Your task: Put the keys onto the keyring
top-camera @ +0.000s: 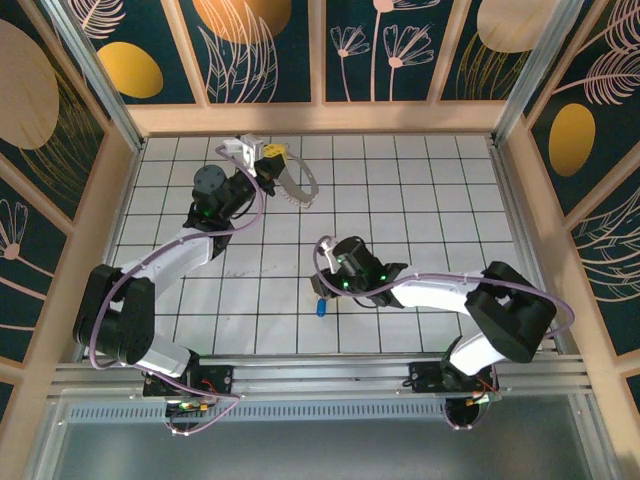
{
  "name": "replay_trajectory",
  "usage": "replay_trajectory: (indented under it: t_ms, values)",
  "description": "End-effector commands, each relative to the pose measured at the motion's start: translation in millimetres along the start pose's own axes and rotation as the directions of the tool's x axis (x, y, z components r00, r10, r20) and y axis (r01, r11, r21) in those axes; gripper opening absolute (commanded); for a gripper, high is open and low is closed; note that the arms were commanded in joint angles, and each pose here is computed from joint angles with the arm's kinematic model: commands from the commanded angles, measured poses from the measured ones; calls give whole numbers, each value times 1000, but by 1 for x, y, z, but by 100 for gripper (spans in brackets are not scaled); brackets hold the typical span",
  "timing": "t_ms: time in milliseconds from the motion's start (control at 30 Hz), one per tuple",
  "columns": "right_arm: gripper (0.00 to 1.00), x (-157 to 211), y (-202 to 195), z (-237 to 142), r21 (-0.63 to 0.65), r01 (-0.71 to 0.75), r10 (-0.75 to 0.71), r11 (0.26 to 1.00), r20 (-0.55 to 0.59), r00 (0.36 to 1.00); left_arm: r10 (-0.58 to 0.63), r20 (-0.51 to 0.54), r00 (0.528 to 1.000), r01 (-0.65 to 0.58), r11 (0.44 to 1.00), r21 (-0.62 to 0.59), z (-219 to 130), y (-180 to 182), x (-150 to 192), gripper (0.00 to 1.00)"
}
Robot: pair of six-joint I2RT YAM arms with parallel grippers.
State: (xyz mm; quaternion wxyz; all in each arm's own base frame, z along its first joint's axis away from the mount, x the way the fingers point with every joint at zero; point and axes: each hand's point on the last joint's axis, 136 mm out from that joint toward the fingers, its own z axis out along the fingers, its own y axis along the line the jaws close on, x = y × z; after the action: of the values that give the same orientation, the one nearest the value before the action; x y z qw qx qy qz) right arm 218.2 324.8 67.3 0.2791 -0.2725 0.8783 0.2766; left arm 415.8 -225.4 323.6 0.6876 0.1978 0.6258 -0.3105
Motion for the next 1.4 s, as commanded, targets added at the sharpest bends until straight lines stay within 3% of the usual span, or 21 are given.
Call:
replay_trajectory:
  t_ms: [0, 367, 1367]
  values:
    - [33, 10, -3, 8, 98, 109, -102, 989, -66, 993, 14, 66, 998, -14, 1000, -8, -11, 1, -25, 0]
    - [32, 26, 0, 16, 155, 184, -164, 971, -139, 977, 15, 62, 998, -14, 1000, -18, -15, 6, -25, 0]
    - [28, 34, 13, 18, 102, 208, -190, 973, -164, 968, 9, 53, 999, -8, 1000, -15, -16, 5, -22, 0]
